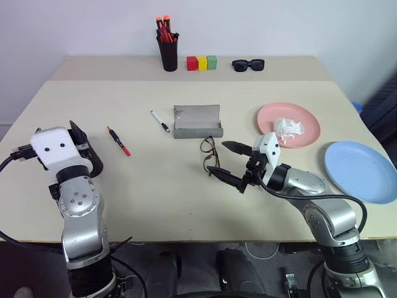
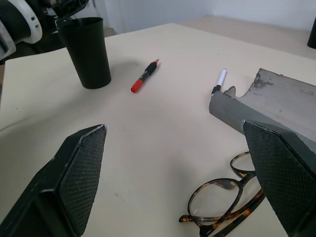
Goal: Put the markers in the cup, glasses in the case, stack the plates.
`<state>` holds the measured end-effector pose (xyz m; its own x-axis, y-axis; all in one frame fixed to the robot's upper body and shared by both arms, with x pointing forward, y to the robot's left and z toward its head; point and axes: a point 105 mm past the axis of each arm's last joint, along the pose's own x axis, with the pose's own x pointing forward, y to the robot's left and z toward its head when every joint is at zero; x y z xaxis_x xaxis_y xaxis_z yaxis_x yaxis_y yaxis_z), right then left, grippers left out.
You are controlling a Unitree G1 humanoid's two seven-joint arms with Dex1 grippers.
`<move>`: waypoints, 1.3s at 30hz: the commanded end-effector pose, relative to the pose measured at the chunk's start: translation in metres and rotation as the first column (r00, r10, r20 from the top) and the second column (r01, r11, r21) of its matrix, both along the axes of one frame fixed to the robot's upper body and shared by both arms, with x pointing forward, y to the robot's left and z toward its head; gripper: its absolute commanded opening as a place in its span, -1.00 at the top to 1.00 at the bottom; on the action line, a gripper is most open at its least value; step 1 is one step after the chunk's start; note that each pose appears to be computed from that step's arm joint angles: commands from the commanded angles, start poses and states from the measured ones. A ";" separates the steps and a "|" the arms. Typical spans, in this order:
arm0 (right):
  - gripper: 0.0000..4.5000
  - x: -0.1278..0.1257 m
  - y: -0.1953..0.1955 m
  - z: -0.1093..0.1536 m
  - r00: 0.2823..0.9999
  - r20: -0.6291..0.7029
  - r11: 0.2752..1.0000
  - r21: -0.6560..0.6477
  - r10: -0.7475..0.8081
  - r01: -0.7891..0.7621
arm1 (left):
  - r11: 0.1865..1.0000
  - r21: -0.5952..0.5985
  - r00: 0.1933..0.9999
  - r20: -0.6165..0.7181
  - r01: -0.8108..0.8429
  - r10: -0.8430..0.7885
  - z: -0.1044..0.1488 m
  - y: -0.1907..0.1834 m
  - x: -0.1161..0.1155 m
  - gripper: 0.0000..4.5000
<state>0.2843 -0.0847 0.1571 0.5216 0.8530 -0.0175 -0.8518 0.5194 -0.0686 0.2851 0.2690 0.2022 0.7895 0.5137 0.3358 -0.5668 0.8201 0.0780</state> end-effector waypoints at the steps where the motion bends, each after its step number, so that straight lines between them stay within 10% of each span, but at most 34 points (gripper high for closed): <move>1: -1.00 -0.005 0.006 0.010 0.999 0.038 1.000 0.016 0.024 -0.024 | 0.991 0.034 0.989 0.074 0.127 -0.129 0.028 -0.023 0.012 -0.39; 5: -1.00 -0.004 0.007 0.010 0.999 0.039 1.000 0.018 0.020 -0.021 | 0.947 0.035 0.945 0.055 0.320 -0.321 0.042 -0.059 0.036 -0.39; 9: -1.00 -0.002 0.006 0.010 0.999 0.041 1.000 0.019 0.007 -0.008 | 0.935 -0.159 0.935 -0.111 0.318 -0.337 0.017 -0.066 0.062 -0.98; 16: -1.00 -0.002 0.005 0.007 0.999 0.036 1.000 0.017 -0.004 0.004 | 0.904 -0.426 0.852 -0.464 0.026 -0.243 -0.037 -0.060 0.090 -0.98; 35: -1.00 -0.003 0.001 0.002 0.999 0.026 1.000 0.004 -0.028 0.028 | 0.781 -0.588 0.812 -0.550 -0.212 -0.194 -0.068 -0.037 0.119 -0.98; 39: -1.00 -0.004 0.000 0.001 0.999 0.024 1.000 0.002 -0.031 0.031 | 0.773 -0.588 0.813 -0.556 -0.236 -0.175 -0.069 -0.032 0.117 -0.19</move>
